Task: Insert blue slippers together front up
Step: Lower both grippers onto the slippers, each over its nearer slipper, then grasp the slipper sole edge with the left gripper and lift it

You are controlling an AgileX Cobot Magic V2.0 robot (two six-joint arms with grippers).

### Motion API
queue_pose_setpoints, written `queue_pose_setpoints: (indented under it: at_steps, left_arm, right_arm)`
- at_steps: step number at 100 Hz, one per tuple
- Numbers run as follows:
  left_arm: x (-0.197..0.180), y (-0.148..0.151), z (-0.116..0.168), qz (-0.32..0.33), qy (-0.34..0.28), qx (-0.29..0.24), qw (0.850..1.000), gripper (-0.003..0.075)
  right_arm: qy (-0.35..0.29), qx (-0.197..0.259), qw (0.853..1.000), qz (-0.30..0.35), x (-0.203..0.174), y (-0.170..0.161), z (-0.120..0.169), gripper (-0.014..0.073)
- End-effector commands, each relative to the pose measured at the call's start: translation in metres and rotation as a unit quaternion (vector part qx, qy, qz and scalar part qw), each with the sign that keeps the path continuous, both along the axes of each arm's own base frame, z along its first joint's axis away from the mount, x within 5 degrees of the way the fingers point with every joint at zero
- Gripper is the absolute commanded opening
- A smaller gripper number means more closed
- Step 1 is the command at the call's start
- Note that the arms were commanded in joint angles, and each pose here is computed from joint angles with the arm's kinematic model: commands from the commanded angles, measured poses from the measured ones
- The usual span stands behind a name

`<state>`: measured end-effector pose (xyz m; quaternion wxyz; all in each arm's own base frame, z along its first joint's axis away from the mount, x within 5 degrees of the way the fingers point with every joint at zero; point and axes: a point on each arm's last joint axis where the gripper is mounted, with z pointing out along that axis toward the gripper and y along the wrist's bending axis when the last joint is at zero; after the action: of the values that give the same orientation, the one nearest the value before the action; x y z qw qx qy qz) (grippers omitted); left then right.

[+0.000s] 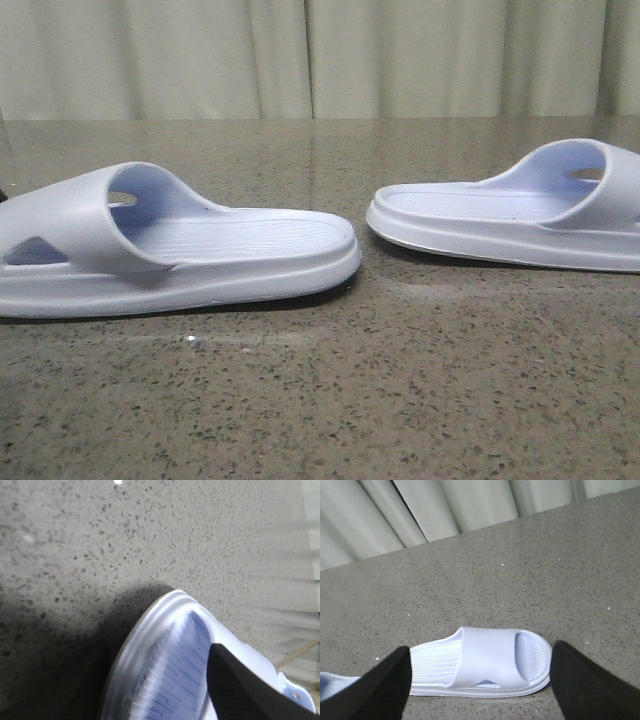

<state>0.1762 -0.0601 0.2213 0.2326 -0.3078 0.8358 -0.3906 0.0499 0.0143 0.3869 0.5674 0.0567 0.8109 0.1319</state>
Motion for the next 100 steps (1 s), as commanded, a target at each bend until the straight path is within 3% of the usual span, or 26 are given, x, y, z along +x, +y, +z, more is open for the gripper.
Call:
queue_pose_setpoints:
  at_steps: [1,19,56,72,100]
  left_arm:
    - [0.0034,-0.0052,0.0035,-0.015,0.002,-0.015,1.0,0.0382]
    - [0.0046,-0.0057,0.0012,-0.015,0.01,-0.018,1.0,0.0326]
    - [0.0054,-0.002,-0.0014,-0.02,-0.001,0.023,1.0,0.0017]
    - [0.0055,-0.0019,-0.0013,-0.029,-0.01,0.033,0.999,0.0017]
    - [0.0084,-0.0047,0.0045,-0.022,-0.033,0.0,0.999,0.0017]
  right_arm:
    - [-0.046,0.001,0.999,-0.008,0.004,-0.0014,0.0143,0.0498]
    - [-0.046,0.001,0.999,-0.008,0.004,-0.0014,0.0143,0.0498]
    - [-0.046,0.001,0.999,-0.008,0.004,-0.0014,0.0144,0.0498]
    - [-0.046,0.001,0.999,-0.008,0.004,-0.0014,0.0144,0.0498]
    - [-0.046,0.001,0.999,-0.008,0.004,-0.0014,0.0144,0.0498]
